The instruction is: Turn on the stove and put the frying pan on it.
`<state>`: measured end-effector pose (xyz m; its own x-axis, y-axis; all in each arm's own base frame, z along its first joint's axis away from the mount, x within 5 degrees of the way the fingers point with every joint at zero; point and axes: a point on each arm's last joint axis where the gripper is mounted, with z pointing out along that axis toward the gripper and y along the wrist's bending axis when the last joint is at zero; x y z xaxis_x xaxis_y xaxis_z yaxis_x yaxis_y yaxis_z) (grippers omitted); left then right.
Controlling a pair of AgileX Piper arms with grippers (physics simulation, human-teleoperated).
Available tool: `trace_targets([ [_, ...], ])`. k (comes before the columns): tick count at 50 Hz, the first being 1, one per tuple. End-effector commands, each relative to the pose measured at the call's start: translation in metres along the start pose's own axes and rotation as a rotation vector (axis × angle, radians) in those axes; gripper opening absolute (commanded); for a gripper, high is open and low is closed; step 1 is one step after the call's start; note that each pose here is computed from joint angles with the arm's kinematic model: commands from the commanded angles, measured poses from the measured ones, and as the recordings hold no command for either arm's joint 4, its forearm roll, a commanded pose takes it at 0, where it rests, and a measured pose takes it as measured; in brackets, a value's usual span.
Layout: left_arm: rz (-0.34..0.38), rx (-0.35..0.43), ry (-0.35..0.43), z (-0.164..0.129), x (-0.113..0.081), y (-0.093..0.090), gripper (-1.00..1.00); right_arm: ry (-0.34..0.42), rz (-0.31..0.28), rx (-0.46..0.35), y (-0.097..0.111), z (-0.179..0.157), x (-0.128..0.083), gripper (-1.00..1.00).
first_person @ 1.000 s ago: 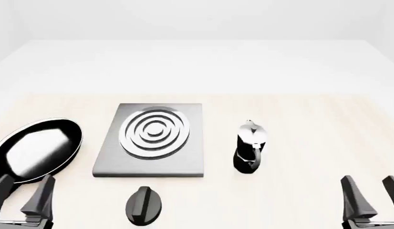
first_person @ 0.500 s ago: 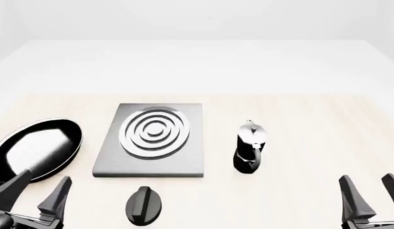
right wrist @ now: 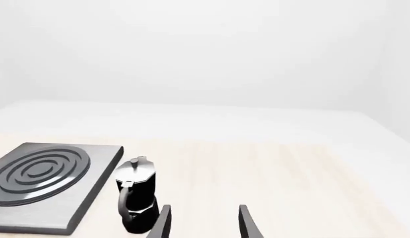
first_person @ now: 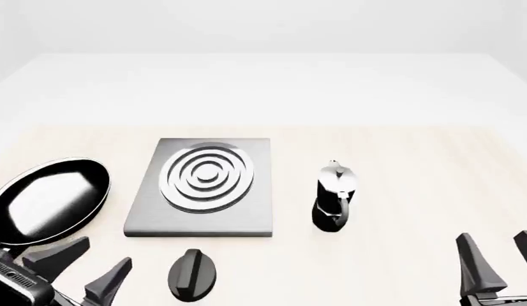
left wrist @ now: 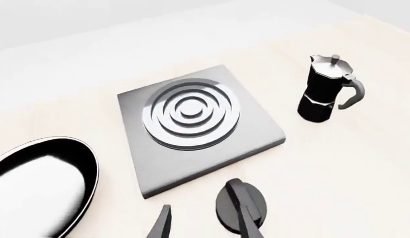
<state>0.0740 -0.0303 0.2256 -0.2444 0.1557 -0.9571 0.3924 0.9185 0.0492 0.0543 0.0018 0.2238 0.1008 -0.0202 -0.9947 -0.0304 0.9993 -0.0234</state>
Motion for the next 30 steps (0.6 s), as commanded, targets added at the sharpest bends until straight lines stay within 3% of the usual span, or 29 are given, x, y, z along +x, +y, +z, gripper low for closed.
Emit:
trace_targets([
  [1, 0.006, 0.095, 0.085, 0.005, 0.007, -0.008, 1.00, 0.000, 0.002, 0.003, 0.000, 0.000, 0.000, 1.00],
  [15, -0.019, 0.159, 0.163, 0.029, 0.027, -0.018, 1.00, 0.004, 0.006, 0.012, -0.001, 0.000, 0.002, 1.00],
  [30, -0.023, 0.170, 0.182, 0.049, 0.045, -0.023, 1.00, 0.006, 0.009, 0.016, -0.001, 0.000, 0.002, 1.00],
])
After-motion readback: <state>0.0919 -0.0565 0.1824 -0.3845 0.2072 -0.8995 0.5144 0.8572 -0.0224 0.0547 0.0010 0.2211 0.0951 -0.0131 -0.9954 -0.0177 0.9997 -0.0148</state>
